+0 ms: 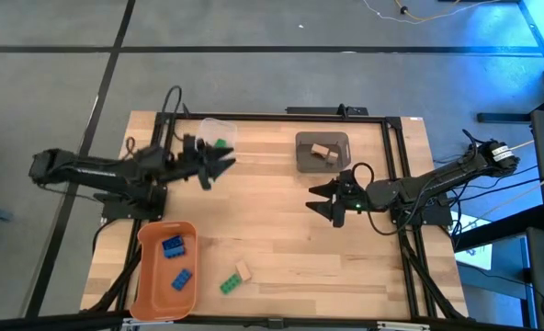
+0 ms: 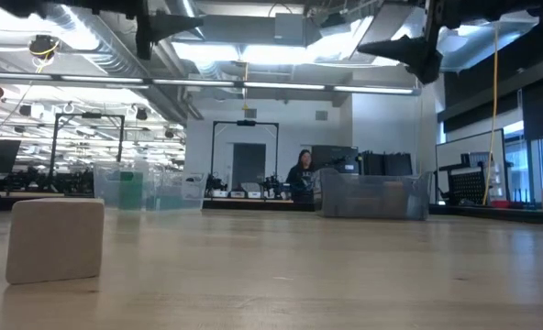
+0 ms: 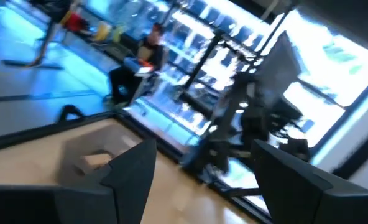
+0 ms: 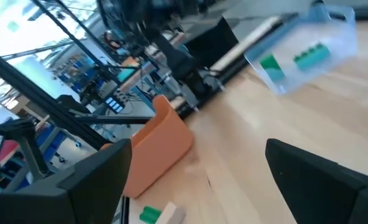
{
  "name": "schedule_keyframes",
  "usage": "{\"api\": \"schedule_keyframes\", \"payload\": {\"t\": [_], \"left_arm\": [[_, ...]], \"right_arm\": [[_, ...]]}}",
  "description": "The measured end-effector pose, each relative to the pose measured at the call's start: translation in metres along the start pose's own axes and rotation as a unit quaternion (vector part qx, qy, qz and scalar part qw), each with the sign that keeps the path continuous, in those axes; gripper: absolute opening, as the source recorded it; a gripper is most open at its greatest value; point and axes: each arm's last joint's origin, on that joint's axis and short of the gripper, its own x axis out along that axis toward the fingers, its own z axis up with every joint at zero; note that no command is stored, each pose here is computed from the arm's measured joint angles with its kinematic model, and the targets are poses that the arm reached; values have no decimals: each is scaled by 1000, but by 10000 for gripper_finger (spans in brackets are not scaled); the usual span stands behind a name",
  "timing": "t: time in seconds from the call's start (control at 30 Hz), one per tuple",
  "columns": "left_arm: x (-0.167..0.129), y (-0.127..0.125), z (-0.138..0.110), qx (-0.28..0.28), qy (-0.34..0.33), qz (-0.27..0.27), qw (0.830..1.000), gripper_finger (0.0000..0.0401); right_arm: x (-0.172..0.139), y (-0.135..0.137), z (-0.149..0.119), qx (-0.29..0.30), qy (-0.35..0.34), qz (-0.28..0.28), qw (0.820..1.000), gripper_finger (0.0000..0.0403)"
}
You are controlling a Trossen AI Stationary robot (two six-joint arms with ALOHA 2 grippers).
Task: Sort & place blocks by color
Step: Put the brown block into the black bin
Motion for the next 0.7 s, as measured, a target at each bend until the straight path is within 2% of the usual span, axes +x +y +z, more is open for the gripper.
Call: {"api": "schedule_keyframes", "payload": {"t": [0.13,0.3,0.47,0.6,0.7], "left_arm": [[-6,-4,-22,26,19,-20,999,253],[-9,-11,-26,66,37,-50,996,253],[-9,-11,-26,105,36,-55,992,253],[-9,-11,-26,137,34,-57,988,253],[-9,-11,-26,141,34,-57,988,253]], "right_arm": [[0,4,4,-37,-18,17,999,371],[0,5,5,-61,-27,25,997,371],[0,5,5,-72,-22,28,997,371],[1,12,9,-102,14,29,994,371],[2,19,15,-131,72,-2,989,371]]}}
